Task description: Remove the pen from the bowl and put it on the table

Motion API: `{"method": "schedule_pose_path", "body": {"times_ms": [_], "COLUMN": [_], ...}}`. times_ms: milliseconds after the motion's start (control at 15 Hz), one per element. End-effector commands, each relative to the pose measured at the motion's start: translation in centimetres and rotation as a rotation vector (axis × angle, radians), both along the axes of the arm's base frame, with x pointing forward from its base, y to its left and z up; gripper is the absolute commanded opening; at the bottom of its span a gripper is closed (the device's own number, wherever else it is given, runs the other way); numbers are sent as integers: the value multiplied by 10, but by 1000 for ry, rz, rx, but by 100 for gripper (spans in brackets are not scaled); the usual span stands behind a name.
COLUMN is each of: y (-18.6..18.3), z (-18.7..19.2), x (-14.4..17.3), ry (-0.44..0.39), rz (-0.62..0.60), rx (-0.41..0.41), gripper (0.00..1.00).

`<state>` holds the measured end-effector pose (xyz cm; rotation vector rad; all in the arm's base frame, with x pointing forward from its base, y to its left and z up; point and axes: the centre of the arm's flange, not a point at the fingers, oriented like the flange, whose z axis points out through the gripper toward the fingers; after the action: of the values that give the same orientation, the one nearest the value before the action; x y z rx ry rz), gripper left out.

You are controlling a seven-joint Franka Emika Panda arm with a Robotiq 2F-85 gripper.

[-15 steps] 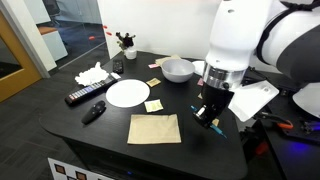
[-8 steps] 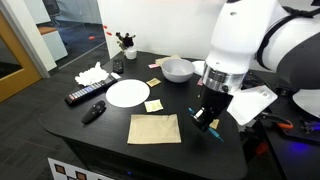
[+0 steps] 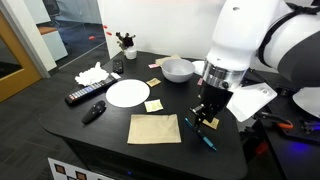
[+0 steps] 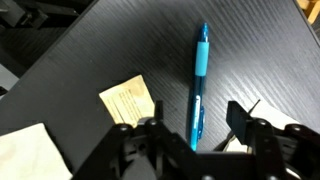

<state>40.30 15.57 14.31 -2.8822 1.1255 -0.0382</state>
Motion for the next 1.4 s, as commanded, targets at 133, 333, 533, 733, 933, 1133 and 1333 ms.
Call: {"method": "schedule_pose_path", "body": {"times_ms": [133,333,533,733,933,1133,1333], "y": [-16,-26,-35,-41,-46,-53,-60], "z": [57,84,115,153,187,213,234], "x": [-23,-34,-40,-44,-47,-50,-54], "ry": [-25,-3,9,16,28,32,29], "rz": [7,38,55,51,42,23,12], "rx": [-43,-64,-78,-83,-89,-83,-74], "gripper": [100,100,100,100,100,100,100]}}
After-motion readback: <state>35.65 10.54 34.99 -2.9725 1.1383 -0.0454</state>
